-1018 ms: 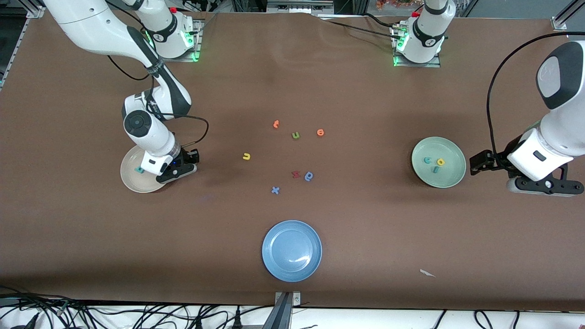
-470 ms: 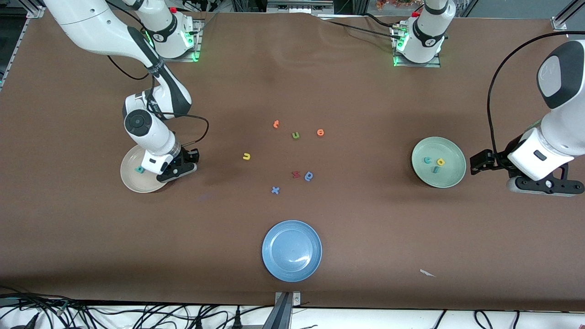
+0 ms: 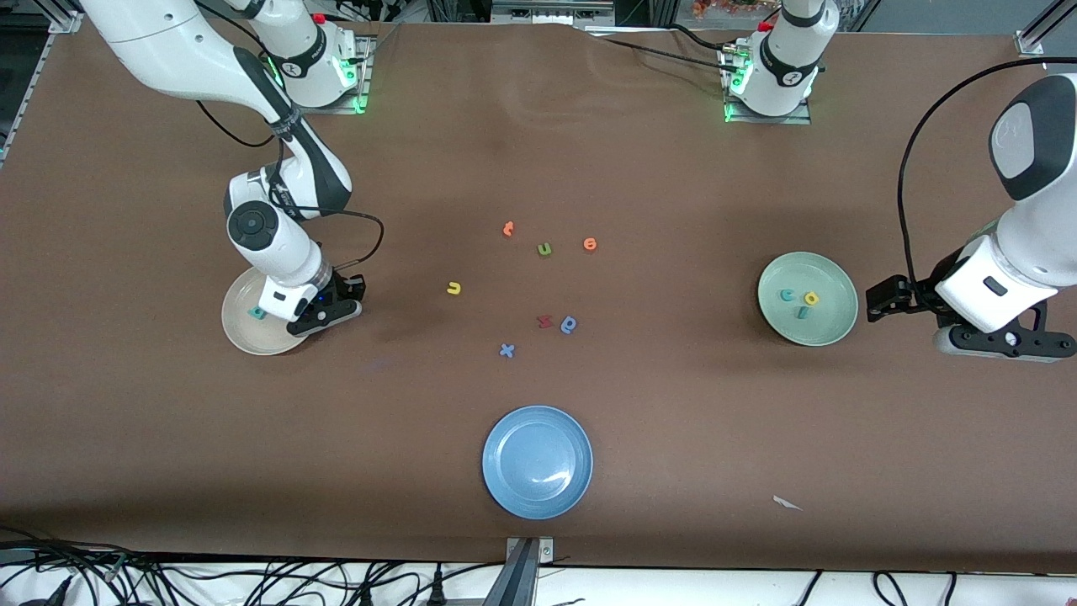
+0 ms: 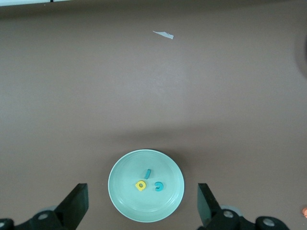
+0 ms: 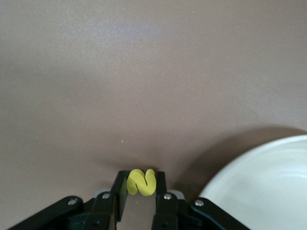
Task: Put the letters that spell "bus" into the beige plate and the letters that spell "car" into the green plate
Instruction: 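Lower the yellow s onto the beige plate and open the right gripper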
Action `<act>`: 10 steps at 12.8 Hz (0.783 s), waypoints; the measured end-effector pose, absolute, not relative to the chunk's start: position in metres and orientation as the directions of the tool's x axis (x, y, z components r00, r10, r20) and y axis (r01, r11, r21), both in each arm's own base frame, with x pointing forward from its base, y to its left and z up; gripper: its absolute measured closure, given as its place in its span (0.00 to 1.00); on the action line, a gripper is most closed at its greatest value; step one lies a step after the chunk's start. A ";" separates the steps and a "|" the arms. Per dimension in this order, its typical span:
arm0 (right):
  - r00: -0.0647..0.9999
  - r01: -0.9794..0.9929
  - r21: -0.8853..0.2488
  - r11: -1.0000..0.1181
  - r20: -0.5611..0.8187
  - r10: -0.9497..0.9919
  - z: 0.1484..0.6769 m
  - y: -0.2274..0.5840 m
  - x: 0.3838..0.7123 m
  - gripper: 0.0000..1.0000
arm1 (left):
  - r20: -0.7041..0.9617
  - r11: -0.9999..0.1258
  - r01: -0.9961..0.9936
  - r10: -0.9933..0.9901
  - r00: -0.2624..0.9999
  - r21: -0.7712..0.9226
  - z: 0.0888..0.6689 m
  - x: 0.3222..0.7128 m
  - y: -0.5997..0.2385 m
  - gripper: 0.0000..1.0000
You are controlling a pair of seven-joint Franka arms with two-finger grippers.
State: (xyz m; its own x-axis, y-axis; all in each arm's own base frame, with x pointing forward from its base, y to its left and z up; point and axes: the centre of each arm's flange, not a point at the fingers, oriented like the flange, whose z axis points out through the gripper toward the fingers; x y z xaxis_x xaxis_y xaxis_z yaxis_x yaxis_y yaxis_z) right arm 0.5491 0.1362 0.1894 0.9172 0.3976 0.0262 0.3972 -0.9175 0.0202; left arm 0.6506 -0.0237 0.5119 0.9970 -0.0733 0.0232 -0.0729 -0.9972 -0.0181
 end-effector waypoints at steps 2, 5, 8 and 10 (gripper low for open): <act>0.904 0.427 0.042 -0.903 0.004 0.427 0.217 0.132 0.553 0.72 | 0.024 -0.997 -0.076 -0.076 0.997 -0.018 0.512 0.651 -0.025 0.00; 0.879 0.477 0.061 -0.877 -0.001 0.478 0.240 0.105 0.559 0.72 | 0.025 -0.997 -0.080 -0.081 0.996 -0.017 0.513 0.651 -0.028 0.00; 0.856 0.517 0.057 -0.854 -0.017 0.517 0.236 0.052 0.564 0.72 | 0.033 -0.996 -0.086 -0.086 0.996 -0.016 0.517 0.651 -0.032 0.00; 0.857 0.515 0.052 -0.855 -0.026 0.515 0.232 0.033 0.564 0.72 | 0.048 -0.996 -0.088 -0.088 0.995 -0.016 0.524 0.653 -0.033 0.00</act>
State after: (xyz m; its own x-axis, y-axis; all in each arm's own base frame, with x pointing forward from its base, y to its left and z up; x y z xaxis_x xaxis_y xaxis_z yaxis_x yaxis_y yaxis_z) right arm 0.5644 0.0333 0.2321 0.8570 0.5147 -0.0256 0.5153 -0.8554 0.0520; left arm 0.6525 -0.0331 0.5239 0.9949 -0.0882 0.0482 -0.0875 -0.9960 -0.0160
